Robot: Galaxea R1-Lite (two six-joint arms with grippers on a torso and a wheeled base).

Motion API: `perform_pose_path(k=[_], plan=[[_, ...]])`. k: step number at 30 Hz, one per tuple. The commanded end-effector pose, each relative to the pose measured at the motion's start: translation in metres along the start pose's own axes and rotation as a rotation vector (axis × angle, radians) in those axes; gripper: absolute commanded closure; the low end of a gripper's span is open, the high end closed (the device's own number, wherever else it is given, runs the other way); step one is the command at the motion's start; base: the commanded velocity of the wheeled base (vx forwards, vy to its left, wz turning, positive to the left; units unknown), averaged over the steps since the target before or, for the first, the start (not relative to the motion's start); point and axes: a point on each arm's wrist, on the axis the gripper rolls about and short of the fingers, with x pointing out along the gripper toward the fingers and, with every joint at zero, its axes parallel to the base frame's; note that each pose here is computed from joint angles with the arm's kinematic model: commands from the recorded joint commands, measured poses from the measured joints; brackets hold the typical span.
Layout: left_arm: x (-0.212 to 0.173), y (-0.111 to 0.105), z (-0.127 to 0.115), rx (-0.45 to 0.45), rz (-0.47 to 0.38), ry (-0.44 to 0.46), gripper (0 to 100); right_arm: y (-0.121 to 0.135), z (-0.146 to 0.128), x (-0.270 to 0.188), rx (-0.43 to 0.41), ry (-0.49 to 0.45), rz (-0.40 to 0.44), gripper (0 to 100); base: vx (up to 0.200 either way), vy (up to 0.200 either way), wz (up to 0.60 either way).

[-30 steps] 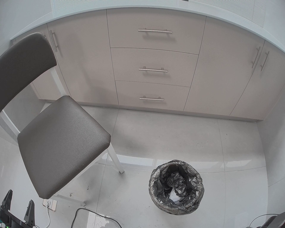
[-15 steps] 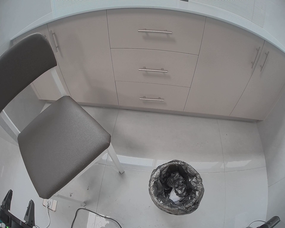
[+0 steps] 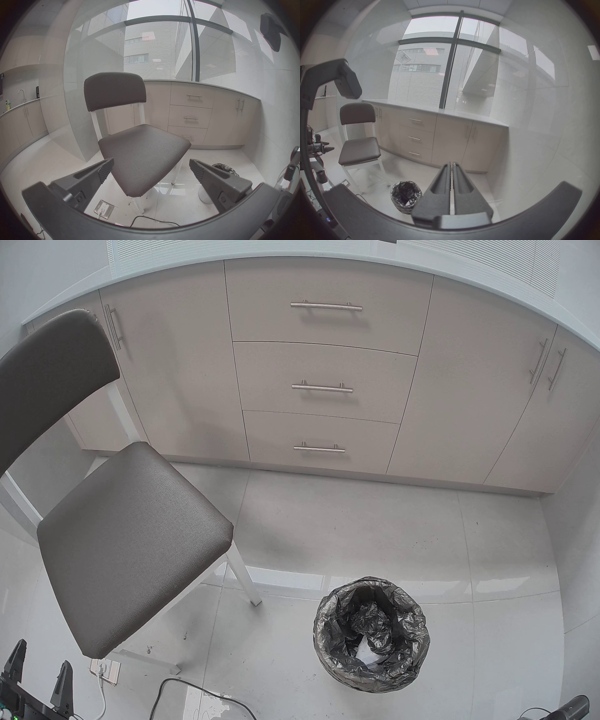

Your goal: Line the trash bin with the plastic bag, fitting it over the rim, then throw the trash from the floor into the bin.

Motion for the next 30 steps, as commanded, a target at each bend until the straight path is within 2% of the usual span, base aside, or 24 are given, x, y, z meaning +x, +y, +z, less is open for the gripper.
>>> perform_pose_path(k=[1,2,4,8,11,15,17,19,30], plan=[[0.000,0.000,-0.005,-0.001,0.001,0.001,0,0.011,-0.050,0.050,0.046,0.084,0.065,100,0.000,0.000,0.00],[0.000,0.000,-0.005,0.000,0.001,0.001,0,0.012,-0.052,0.054,0.046,0.082,0.064,100,0.000,0.000,0.00],[0.000,0.000,-0.005,-0.001,0.001,0.001,0,0.016,-0.080,0.092,0.043,0.035,0.058,100,0.000,0.000,0.00],[0.000,0.000,-0.005,0.000,0.001,0.001,0,0.026,-0.135,0.130,0.035,-0.051,0.041,100,0.000,0.000,0.00],[0.000,0.000,-0.005,-0.001,0.001,0.001,0,0.031,-0.169,0.137,0.038,-0.035,0.037,100,0.000,0.000,0.00],[0.000,0.000,-0.005,-0.001,0.001,0.001,0,0.032,-0.181,0.137,0.120,0.093,0.025,100,0.000,0.000,0.00],[0.000,0.000,-0.005,-0.001,0.001,0.001,0,0.033,-0.192,0.135,0.121,0.205,0.004,100,0.000,0.000,0.00],[0.000,0.000,-0.005,0.000,0.001,0.001,0,0.035,-0.198,0.133,0.146,0.283,0.022,100,0.000,0.000,0.00],[0.000,0.000,-0.005,0.000,0.001,0.001,0,0.035,-0.198,0.134,0.151,0.267,0.028,100,0.000,0.000,0.00]])
